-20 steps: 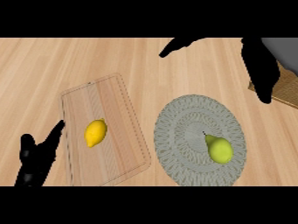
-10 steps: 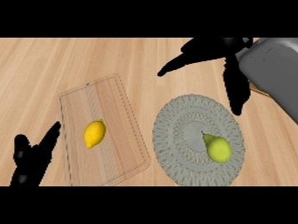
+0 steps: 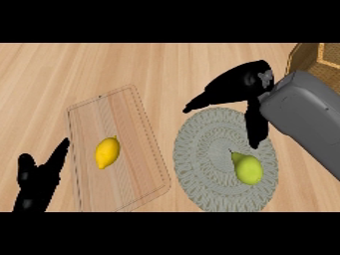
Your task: Pick the pear from the placemat and place it in the basket
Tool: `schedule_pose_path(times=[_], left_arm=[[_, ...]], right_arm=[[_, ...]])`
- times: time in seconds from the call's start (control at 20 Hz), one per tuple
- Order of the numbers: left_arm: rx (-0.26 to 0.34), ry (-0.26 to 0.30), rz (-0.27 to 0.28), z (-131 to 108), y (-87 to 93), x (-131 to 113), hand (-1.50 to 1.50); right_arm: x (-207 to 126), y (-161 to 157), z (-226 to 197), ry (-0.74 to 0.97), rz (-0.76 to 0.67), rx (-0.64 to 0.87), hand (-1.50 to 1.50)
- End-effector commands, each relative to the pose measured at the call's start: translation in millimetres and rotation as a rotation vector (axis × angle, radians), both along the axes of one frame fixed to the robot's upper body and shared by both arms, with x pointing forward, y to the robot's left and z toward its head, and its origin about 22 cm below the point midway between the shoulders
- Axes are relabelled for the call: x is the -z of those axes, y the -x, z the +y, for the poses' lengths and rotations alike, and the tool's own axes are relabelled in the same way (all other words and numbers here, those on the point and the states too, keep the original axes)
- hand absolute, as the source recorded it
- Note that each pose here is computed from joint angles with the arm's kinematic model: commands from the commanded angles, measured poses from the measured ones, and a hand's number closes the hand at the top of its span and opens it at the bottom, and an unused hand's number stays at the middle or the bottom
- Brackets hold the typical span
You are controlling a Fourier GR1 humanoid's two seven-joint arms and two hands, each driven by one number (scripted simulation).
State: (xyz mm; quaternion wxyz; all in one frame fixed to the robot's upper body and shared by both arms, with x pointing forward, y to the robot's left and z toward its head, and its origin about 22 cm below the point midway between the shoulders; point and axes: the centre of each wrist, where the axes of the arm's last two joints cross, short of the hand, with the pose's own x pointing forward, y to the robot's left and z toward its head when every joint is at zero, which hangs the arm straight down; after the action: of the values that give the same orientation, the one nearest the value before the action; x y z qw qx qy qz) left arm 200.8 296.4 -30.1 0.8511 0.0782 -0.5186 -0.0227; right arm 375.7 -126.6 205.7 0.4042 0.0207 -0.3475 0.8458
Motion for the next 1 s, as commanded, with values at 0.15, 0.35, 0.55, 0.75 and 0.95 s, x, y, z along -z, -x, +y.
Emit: schedule_pose_path(times=[0.15, 0.35, 0.55, 0.75, 0.95], left_arm=[[-0.003, 0.030, 0.081, 6.4, 11.1, 9.6, 0.00], [-0.011, 0.011, 0.072, -10.4, 8.1, 26.1, 0.00], [0.006, 0.012, 0.084, -9.6, 0.7, 17.9, 0.00], [0.006, 0.005, 0.070, -3.5, 4.2, 20.1, 0.00], [-0.007, 0.016, 0.073, 2.4, -3.5, 7.2, 0.00]], right_arm=[[54.7, 23.5, -18.6, 0.033, 0.065, -0.073, -1.50], [62.3, 20.8, -21.9, 0.009, 0.060, -0.065, -1.50], [60.9, 16.0, -33.2, 0.005, 0.052, -0.068, -1.50], [87.0, 6.3, -25.5, -0.012, 0.038, -0.043, -1.50], [71.6, 10.6, -25.5, 0.001, 0.040, -0.065, -1.50]])
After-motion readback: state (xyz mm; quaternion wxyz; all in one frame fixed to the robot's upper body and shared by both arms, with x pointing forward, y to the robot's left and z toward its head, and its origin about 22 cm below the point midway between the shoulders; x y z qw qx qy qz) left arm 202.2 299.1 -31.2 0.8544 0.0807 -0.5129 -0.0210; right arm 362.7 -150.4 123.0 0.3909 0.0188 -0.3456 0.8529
